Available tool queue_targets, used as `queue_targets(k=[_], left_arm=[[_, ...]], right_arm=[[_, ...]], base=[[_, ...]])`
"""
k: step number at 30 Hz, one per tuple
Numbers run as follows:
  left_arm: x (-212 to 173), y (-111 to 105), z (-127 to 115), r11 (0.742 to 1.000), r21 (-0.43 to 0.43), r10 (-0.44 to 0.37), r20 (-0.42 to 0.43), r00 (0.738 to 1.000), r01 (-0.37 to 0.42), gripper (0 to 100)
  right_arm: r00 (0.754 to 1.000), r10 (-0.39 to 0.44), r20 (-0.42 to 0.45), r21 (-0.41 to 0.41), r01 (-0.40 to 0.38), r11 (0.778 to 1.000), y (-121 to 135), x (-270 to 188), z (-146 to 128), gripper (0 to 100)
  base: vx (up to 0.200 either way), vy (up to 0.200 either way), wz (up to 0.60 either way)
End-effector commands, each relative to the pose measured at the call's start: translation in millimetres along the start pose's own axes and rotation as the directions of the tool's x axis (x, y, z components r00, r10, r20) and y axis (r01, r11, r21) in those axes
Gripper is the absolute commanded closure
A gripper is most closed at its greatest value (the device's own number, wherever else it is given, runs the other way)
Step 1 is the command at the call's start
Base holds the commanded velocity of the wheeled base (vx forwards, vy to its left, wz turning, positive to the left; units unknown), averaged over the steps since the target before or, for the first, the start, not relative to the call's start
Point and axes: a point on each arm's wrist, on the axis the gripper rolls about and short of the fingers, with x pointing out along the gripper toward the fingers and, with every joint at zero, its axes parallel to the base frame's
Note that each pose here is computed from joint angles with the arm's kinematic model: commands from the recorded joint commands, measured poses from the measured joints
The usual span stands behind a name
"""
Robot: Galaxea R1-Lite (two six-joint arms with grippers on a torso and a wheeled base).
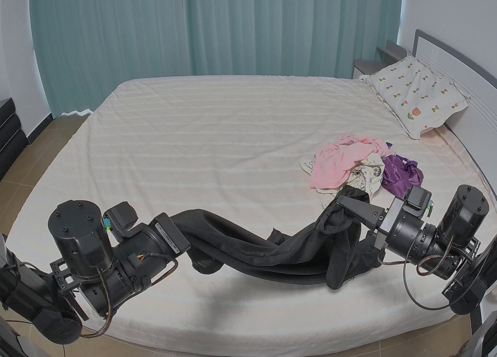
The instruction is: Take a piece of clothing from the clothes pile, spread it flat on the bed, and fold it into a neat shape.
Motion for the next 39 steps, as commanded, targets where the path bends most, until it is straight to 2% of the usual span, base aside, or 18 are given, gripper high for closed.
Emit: queue_targets(k=[1,19,28,33,39], left_arm=[[-0.2,-0.3,0.1,1.0,-0.001,-0.001,0.001,1.0,0.001,100],[1.3,0.8,-1.0,1.0,0.0,0.005,-0.004,1.0,-0.005,100],[1.4,0.5,-2.0,1.0,-0.005,-0.002,-0.014,1.0,0.002,100],[0.7,0.3,-2.7,1.0,-0.006,-0.003,-0.018,1.0,0.003,100],[-4.2,-6.6,-10.3,1.0,-0.001,-0.028,-0.042,0.999,0.028,100]], right_arm=[[1.0,0.016,0.008,-0.005,-0.016,1.0,2.8,-1.0,1.3,100],[0.999,0.033,0.018,-0.011,-0.033,0.999,8.1,-3.9,3.1,100],[0.999,0.033,0.018,-0.011,-0.033,0.999,8.2,-4.3,3.0,100],[0.999,0.037,0.015,-0.013,-0.037,0.999,9.5,-6.3,2.3,100],[0.996,0.088,0.026,-0.026,-0.087,0.996,23.7,-24.1,6.2,100]], base=[[0.0,0.2,0.0],[0.0,0.2,0.0],[0.0,0.0,0.0],[-0.2,0.0,0.0],[-0.2,0.0,0.0]])
